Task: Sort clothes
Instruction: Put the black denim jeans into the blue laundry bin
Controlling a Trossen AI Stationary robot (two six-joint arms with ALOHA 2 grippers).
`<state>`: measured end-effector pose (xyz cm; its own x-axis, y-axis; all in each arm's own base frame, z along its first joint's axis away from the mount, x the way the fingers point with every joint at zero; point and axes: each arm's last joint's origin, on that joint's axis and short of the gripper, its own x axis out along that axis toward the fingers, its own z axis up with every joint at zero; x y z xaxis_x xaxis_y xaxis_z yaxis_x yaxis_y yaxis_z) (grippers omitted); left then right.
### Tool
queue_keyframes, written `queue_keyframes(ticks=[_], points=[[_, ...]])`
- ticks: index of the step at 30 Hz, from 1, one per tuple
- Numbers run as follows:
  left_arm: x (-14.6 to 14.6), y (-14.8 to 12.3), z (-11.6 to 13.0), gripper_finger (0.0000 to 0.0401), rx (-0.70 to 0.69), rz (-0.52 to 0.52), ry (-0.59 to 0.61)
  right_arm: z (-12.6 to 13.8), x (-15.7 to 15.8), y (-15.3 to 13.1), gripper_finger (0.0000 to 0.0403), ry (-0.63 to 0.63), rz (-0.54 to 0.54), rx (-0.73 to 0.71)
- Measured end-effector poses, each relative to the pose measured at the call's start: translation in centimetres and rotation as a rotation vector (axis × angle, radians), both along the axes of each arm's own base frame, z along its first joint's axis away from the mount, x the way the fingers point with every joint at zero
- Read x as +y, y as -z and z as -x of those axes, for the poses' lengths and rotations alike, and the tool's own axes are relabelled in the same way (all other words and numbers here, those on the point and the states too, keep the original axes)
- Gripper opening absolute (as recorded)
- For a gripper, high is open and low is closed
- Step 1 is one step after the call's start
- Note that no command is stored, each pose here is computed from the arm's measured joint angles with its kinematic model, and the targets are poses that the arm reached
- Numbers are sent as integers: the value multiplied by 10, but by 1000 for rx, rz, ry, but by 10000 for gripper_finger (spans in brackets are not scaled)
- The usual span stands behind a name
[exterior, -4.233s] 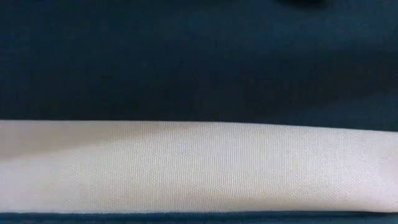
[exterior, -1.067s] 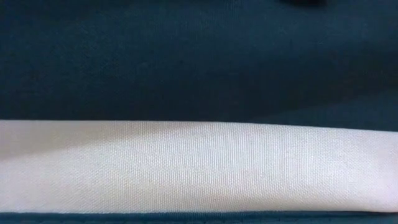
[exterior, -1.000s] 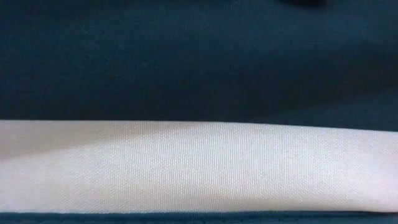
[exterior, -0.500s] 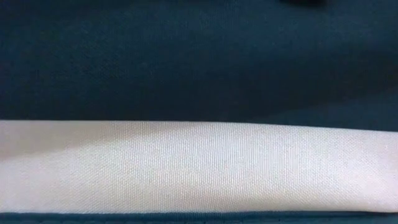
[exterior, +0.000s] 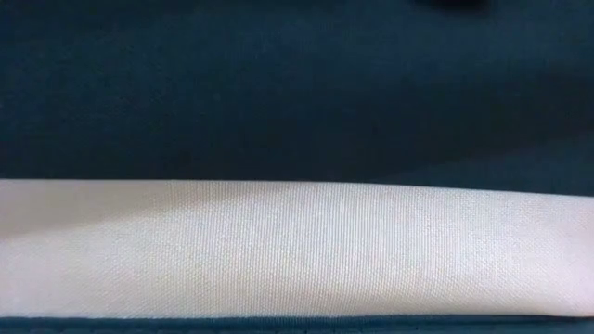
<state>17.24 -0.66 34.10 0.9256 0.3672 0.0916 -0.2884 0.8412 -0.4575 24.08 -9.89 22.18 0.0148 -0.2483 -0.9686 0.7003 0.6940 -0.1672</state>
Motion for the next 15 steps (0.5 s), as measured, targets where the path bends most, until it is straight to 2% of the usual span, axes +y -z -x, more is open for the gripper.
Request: queue_keyframes(ticks=[2,4,8,12,15], points=[[0,0,0,0,0,0,0,0,-2,2,14,-5,-3,11],[0,0,0,0,0,1,0,0,-6,6,40,-7,-8,30],[0,0,0,0,0,1,0,-1,-9,13,128,4,-22,66],[0,0,0,0,-2,4,0,-1,-11,16,222,19,15,96],[0,0,0,0,-6,16,2,-1,-13,17,267,36,24,97]])
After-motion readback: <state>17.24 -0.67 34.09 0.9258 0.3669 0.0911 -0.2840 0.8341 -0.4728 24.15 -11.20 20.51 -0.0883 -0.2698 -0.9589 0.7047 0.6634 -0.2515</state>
